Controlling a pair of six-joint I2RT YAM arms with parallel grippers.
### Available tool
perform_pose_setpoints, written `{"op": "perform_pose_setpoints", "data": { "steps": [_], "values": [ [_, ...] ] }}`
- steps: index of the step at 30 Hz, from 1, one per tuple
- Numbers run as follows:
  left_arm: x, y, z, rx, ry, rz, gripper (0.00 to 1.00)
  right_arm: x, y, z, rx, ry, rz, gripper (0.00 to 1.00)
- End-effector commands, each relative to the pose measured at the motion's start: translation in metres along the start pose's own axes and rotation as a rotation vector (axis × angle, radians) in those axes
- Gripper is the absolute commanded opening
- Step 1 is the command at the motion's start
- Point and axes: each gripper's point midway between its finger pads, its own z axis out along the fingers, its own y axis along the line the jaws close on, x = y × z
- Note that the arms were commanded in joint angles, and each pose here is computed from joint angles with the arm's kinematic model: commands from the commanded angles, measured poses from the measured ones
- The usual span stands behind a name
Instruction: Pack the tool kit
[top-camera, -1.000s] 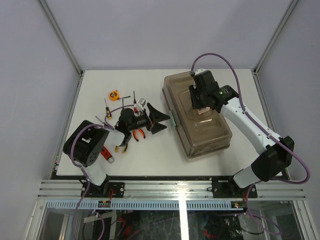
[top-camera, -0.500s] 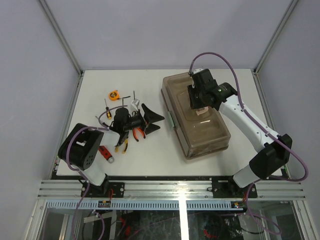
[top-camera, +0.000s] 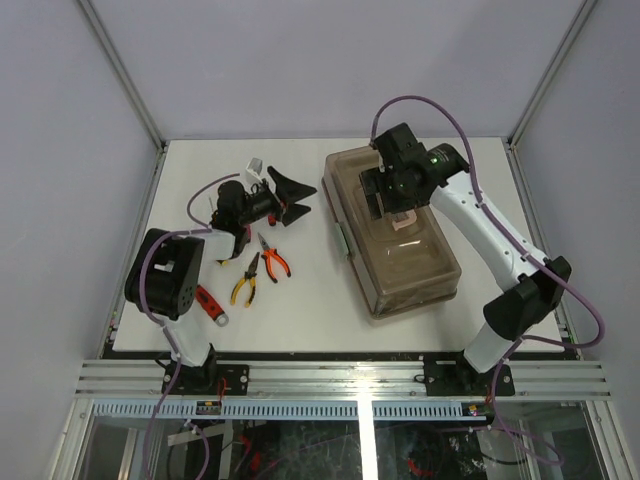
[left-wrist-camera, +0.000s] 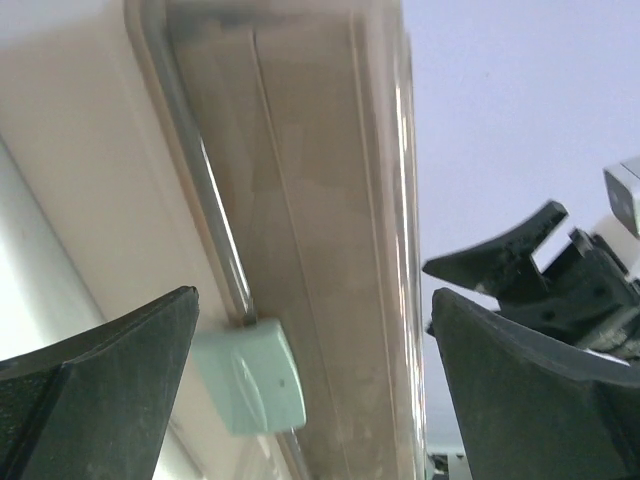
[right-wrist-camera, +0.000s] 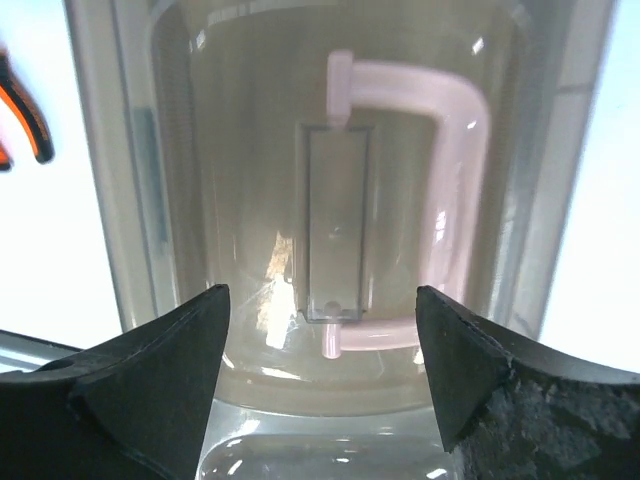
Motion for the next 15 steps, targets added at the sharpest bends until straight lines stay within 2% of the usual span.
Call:
{"op": "perform_pose_setpoints", "data": {
  "steps": [1, 5, 9, 11, 15],
  "values": [
    [-0.03, 0.006, 0.017, 0.007, -0.006, 0.037, 1.0, -0.038, -0.03, -0.045, 0.06, -0.116, 0.017, 0.82],
    [-0.037, 0.024, 0.026, -0.015, -0.005, 0.041, 1.0, -0.059, -0.08, -0.063, 0.143, -0.159, 0.079, 0.83],
    [-0.032, 0.041, 0.027, -0.047, 0.004, 0.043, 1.0, -0.044, -0.134, -0.057, 0.25, -0.079, 0.093, 0.84],
    [-0.027, 0.05, 0.024, -0.066, 0.011, 0.043, 1.0, -0.034, -0.148, -0.051, 0.278, -0.029, 0.086, 0.84],
    [-0.015, 0.065, 0.019, -0.099, 0.033, 0.041, 0.99, -0.022, -0.158, -0.04, 0.266, -0.006, 0.105, 0.84]
  ]
}}
